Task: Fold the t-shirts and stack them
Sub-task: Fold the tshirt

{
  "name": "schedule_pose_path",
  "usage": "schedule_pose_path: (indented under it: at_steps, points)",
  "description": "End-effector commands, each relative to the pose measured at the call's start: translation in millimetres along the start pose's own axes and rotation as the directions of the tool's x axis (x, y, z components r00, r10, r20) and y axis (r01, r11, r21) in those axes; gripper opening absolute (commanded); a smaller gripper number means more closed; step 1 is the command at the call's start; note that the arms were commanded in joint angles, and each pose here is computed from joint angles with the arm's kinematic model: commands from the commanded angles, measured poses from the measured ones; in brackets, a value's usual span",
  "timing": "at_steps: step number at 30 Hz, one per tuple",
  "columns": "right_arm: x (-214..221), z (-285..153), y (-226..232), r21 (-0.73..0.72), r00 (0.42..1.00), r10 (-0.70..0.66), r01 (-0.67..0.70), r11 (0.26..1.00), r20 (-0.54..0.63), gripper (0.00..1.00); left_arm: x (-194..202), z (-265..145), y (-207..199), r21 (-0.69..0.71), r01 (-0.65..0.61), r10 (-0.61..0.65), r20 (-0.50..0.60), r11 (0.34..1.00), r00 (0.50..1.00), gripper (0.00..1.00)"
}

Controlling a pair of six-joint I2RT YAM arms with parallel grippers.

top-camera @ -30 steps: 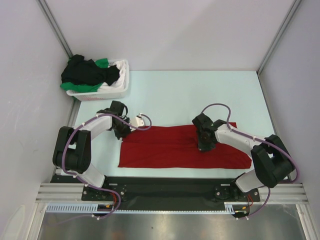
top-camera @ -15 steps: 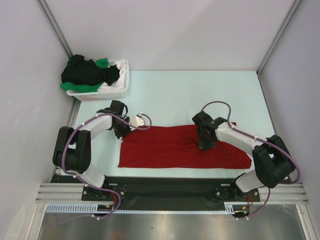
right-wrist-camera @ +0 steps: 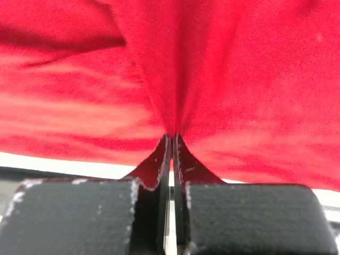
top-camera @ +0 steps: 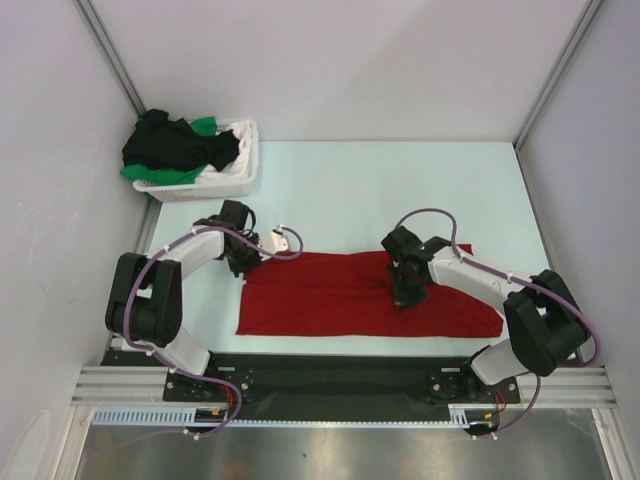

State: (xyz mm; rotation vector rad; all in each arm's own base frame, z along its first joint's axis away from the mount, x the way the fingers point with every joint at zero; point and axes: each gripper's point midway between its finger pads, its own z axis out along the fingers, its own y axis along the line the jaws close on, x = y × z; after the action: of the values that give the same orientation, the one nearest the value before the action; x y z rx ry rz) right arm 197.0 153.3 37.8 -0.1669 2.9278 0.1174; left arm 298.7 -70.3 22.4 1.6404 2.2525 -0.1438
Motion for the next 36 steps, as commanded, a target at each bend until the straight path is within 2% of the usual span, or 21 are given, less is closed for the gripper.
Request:
schedule_pose_path:
  at_steps: [1,5,8,12,15,17,18,19,20,21,23,24,27,28,32,34,36]
  points:
    - [29.2,-7.4,22.6,-0.127,0.991,-0.074,0.060,0.990,-0.109,0.00,-10.3,-16.7,25.1,-0.095,-0.027,0.029,0.023,0.995,0.999,0.00]
    - [28.6,-4.1,22.1,-0.121,0.990,-0.089,0.075,0.990,-0.114,0.00,-7.0,-15.8,27.7,-0.098,-0.028,0.029,0.011,0.995,1.000,0.00]
    - [18.8,-1.1,23.1,-0.111,0.992,-0.088,0.078,0.991,-0.093,0.12,-5.2,-14.3,27.4,-0.095,-0.031,0.031,0.001,0.995,1.000,0.00]
    - [9.1,-2.1,20.8,-0.093,0.995,-0.060,0.053,0.994,-0.077,0.54,-3.5,-16.2,26.8,-0.099,-0.028,0.027,-0.005,0.995,1.000,0.01]
    - [-9.4,-20.2,18.2,-0.112,1.000,-0.009,0.010,0.994,0.009,0.63,-1.4,-17.3,24.4,-0.096,-0.029,0.028,-0.009,0.995,1.000,0.04]
    - [-22.4,-33.2,7.3,-0.100,0.995,0.048,-0.040,0.994,0.085,0.65,-3.2,-18.4,23.3,-0.092,-0.035,0.034,-0.002,0.995,0.999,0.13]
    - [-29.2,-42.2,-8.0,-0.101,0.985,0.118,-0.106,0.989,0.127,0.66,-3.4,-19.0,22.9,-0.090,-0.036,0.036,-0.002,0.995,0.999,0.18]
    - [-30.0,-46.2,-18.3,-0.100,0.973,0.183,-0.170,0.980,0.141,0.65,-4.3,-20.3,23.7,-0.092,-0.033,0.033,0.000,0.995,0.999,0.28]
    - [-29.7,-48.3,-29.6,-0.094,0.961,0.234,-0.221,0.971,0.151,0.65,-6.7,-21.6,23.0,-0.087,-0.028,0.029,0.013,0.996,1.000,0.32]
    - [-32.2,-54.8,-53.5,-0.091,0.925,0.334,-0.322,0.942,0.180,0.62,-9.2,-23.6,20.2,-0.075,-0.023,0.025,0.022,0.997,0.999,0.36]
    - [-17.1,-48.7,-78.5,-0.067,0.882,0.440,-0.435,0.898,0.168,0.60,-22.1,-35.5,21.2,-0.082,-0.019,0.025,0.073,0.996,0.997,0.45]
    - [-15.6,-49.2,-94.4,-0.066,0.842,0.508,-0.505,0.861,0.182,0.56,-30.1,-39.3,17.9,-0.068,-0.020,0.027,0.113,0.997,0.993,0.47]
    - [-22.9,-64.6,-110.4,-0.092,0.767,0.588,-0.586,0.805,0.258,0.55,-56.0,-58.9,18.3,-0.075,-0.029,0.045,0.221,0.997,0.974,0.55]
    - [-24.1,-67.8,-128.1,-0.084,0.709,0.639,-0.647,0.758,0.299,0.55,-68.0,-68.6,24.0,-0.088,-0.015,0.037,0.257,0.996,0.966,0.57]
    - [-7.9,-45.8,-152.1,-0.140,0.533,0.805,-0.804,0.578,0.263,0.52,-118.4,-92.4,21.4,-0.062,-0.016,0.039,0.401,0.998,0.915,0.58]
    - [-9.9,-42.5,-152.5,-0.171,0.501,0.830,-0.820,0.546,0.245,0.52,-157.8,-94.3,-1.4,-0.050,-0.104,0.115,0.455,0.993,0.883,0.56]
    - [-6.8,-33.5,-158.2,-0.177,0.444,0.864,-0.855,0.487,0.237,0.52,-186.3,-86.8,-23.2,-0.052,-0.198,0.198,0.481,0.979,0.854,0.56]
